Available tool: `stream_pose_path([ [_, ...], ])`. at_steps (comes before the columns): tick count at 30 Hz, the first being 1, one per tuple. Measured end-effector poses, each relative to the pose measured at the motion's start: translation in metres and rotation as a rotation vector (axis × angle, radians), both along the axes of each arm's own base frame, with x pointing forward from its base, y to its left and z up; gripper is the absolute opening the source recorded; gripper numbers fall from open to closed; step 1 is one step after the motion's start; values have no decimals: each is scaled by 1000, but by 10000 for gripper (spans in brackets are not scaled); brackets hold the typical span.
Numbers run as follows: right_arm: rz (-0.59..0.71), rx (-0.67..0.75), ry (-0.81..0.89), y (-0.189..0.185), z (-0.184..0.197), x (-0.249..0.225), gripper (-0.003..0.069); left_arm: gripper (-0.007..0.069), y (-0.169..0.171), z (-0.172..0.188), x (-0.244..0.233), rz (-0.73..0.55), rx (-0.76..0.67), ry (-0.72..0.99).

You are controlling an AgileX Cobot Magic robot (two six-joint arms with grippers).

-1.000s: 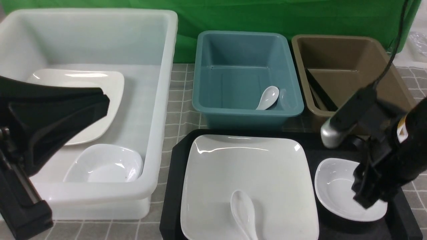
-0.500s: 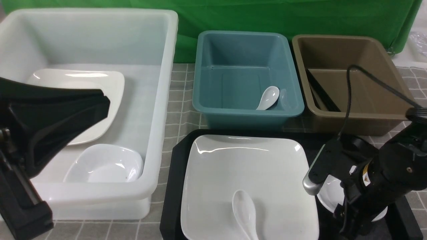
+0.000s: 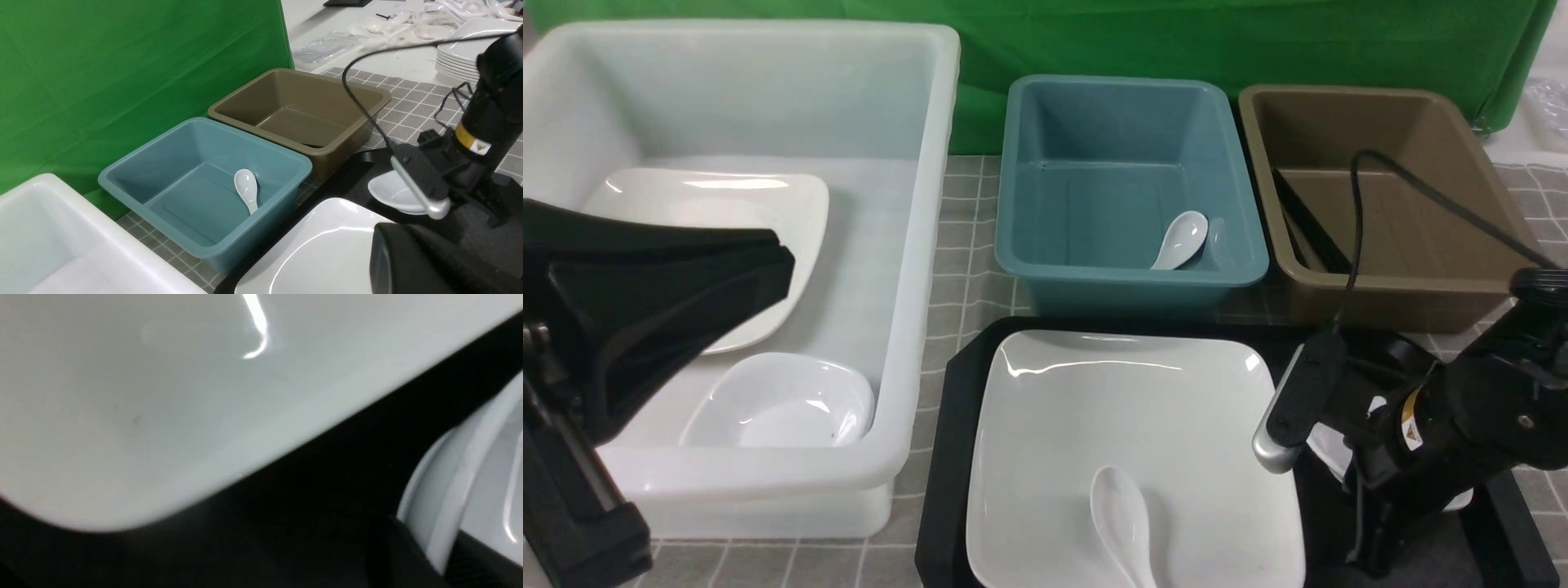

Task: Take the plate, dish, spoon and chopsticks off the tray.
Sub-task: Use the right arm to put the small plate into the large storage box on the left

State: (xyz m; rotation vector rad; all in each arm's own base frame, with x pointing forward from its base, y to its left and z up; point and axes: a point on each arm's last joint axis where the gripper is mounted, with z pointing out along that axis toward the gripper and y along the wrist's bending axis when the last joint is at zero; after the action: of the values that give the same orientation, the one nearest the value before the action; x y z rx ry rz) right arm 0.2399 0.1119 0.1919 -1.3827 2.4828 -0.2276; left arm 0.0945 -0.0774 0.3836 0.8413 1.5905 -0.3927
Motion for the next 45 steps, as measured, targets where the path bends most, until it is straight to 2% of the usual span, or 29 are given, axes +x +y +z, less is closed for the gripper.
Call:
stream_pose_path([
  [1,2,13,-16,2,13,-8,57,7,0,0,0,0,0,0],
  [6,-36,73,-86,4,64,-30,56,7,1,0,0,5,8,-5],
  [10,-43,174,-185,14,129,-42,56,7,3,-1,2,45,12,17],
  [11,-43,174,-185,14,132,-42,56,7,3,-1,2,45,12,17],
  [14,62,334,-261,49,182,-51,56,7,13,6,-5,111,28,63],
  [18,218,427,-274,114,210,-51,56,7,41,24,-30,255,0,58],
  [19,224,419,-265,118,207,-51,56,7,43,25,-32,261,6,49],
  [21,330,425,-246,184,206,-39,56,7,68,28,-56,388,-13,40],
  [24,394,422,-222,230,201,-30,56,7,82,22,-71,444,0,66],
  [30,477,491,-99,287,188,-18,55,7,92,16,-87,465,-8,84],
  [31,488,496,-54,305,171,-11,55,7,93,16,-90,467,-10,80],
  [40,492,444,58,353,88,11,55,7,93,15,-90,464,-11,88],
  [45,476,466,88,360,67,18,55,7,92,16,-90,455,-24,80],
])
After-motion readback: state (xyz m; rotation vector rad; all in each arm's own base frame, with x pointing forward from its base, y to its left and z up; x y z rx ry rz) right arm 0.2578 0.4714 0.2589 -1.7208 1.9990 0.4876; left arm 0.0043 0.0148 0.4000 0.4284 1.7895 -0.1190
